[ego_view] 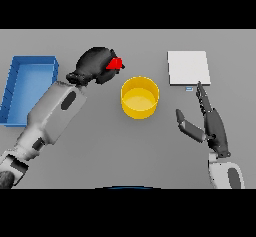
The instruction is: Pick up the red beaker and tilt it to pour out 1 green nut into yellow bowl. Pick up the yellow bowl and place it on the metallic measuring scale.
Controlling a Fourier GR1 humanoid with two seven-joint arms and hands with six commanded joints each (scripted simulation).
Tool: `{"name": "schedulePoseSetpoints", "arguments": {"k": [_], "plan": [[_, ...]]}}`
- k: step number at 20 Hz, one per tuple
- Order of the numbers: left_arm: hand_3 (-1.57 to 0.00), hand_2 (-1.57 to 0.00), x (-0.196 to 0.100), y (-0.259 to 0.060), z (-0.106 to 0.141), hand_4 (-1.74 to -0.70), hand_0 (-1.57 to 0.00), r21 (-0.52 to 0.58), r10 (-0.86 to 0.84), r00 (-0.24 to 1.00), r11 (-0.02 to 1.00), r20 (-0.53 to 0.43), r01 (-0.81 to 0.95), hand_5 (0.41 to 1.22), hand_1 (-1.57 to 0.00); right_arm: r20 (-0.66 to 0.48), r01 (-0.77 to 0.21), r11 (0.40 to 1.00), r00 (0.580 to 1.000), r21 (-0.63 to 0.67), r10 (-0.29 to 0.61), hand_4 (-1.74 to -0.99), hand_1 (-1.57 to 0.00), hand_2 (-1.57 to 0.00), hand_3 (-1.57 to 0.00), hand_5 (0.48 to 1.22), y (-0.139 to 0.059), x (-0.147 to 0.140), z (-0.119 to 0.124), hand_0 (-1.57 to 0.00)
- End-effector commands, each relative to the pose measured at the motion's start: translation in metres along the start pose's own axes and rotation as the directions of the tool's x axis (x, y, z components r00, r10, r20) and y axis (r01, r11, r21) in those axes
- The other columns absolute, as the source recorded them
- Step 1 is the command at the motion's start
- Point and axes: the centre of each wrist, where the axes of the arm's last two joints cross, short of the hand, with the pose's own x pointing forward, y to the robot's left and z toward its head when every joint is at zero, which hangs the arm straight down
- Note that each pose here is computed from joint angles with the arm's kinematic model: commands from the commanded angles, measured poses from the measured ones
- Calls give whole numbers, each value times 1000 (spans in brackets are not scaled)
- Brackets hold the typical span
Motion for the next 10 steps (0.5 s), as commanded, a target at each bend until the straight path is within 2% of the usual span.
{"name": "schedulePoseSetpoints", "arguments": {"k": [1, 3, 4, 7, 10], "plan": [[-1570, -1571, 5, 4, -3, -1740, -1570, -19, -73, 997, 997, -3, 72, 1183, -1571, 4, 5, 1000, 1000, -8, -5, -1183, 1, 1, 1, 673, -3, 2, -1, 1], [-1571, -1571, 11, -1, -9, -1741, -1571, -78, -195, 981, 978, 3, 195, 1197, -1571, 0, 13, 1000, 1000, -7, -13, -1187, 1, 1, 1, 676, -2, 2, 2, 1], [-1571, -1571, 16, 4, -12, -1689, -1571, -112, -270, 963, 957, 6, 269, 1202, -1571, -6, 12, 1000, 1000, -9, -12, -1191, 1, 1, 1, 675, -2, 5, 1, 1], [-1383, -1571, 28, 8, -22, -1710, -1571, -175, -436, 898, 881, 56, 439, 1211, -1571, -29, 36, 999, 999, -18, -37, -1195, 1, 1, 1, 671, -1, -1, 3, 1], [-1332, -1571, 43, 9, -29, -1718, -1571, -220, -560, 819, 790, 123, 573, 1216, -1571, -25, 70, 997, 997, -20, -70, -1202, 1, 1, 1, 651, -1, -1, 5, 1]]}}
